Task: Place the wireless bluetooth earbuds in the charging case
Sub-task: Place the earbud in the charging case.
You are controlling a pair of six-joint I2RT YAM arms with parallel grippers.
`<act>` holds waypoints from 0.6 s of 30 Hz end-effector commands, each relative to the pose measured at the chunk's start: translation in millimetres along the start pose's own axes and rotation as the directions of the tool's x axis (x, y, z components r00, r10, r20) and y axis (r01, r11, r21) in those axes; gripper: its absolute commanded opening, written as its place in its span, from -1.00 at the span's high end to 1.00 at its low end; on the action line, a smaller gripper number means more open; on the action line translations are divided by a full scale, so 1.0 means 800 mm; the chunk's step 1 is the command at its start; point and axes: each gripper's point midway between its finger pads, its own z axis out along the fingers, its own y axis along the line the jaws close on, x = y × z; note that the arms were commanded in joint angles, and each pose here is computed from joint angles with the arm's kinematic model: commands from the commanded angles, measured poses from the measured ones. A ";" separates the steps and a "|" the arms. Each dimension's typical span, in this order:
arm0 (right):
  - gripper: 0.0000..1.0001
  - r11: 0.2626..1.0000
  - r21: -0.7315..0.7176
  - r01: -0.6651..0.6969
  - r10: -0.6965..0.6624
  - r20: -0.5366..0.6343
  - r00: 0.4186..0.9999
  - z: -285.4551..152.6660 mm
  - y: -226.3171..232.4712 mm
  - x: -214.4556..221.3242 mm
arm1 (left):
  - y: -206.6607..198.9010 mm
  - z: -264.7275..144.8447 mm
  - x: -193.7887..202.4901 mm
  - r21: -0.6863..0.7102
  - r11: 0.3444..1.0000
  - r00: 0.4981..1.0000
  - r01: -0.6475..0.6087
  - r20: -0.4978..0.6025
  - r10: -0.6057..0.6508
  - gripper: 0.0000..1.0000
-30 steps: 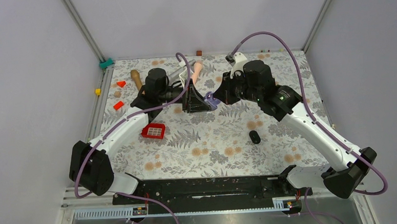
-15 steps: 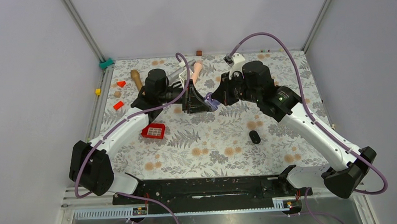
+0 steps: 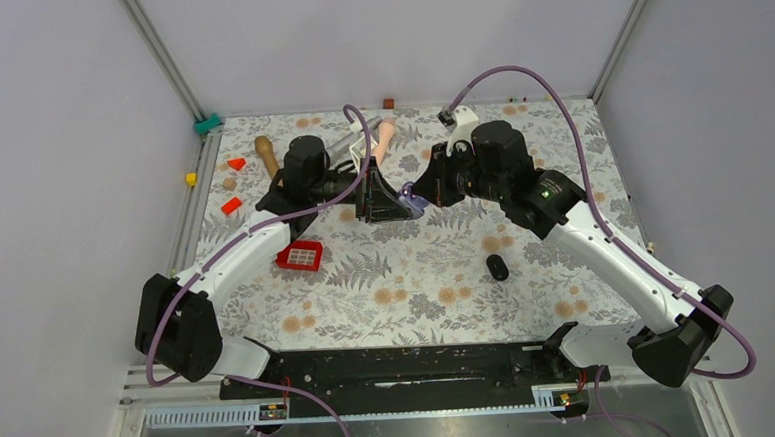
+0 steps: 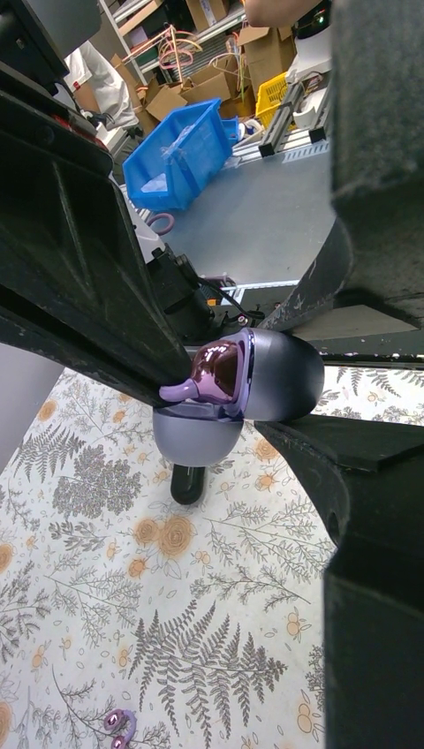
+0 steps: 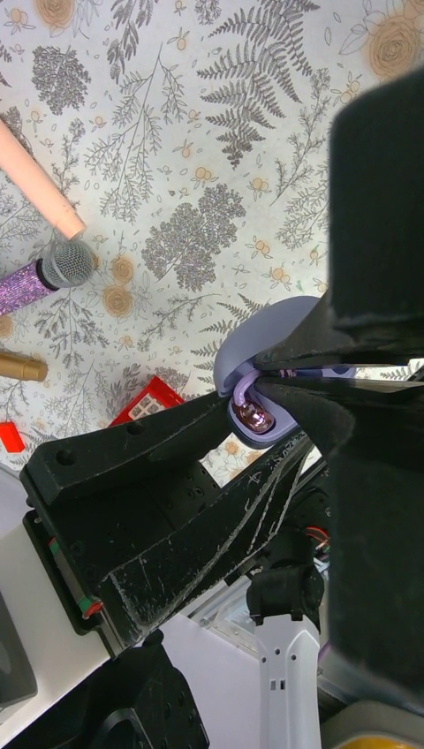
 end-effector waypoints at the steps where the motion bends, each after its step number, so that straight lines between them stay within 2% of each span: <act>1: 0.85 0.999 -0.031 -0.035 0.034 -0.012 0.999 0.007 0.010 0.006 | -0.022 -0.002 -0.020 0.046 0.994 0.995 -0.097 0.038 0.095 0.67; 18: 0.87 0.991 -0.065 -0.113 0.109 -0.065 0.992 0.008 0.020 0.019 | -0.019 -0.004 -0.024 0.020 0.994 0.993 -0.105 0.054 0.103 0.67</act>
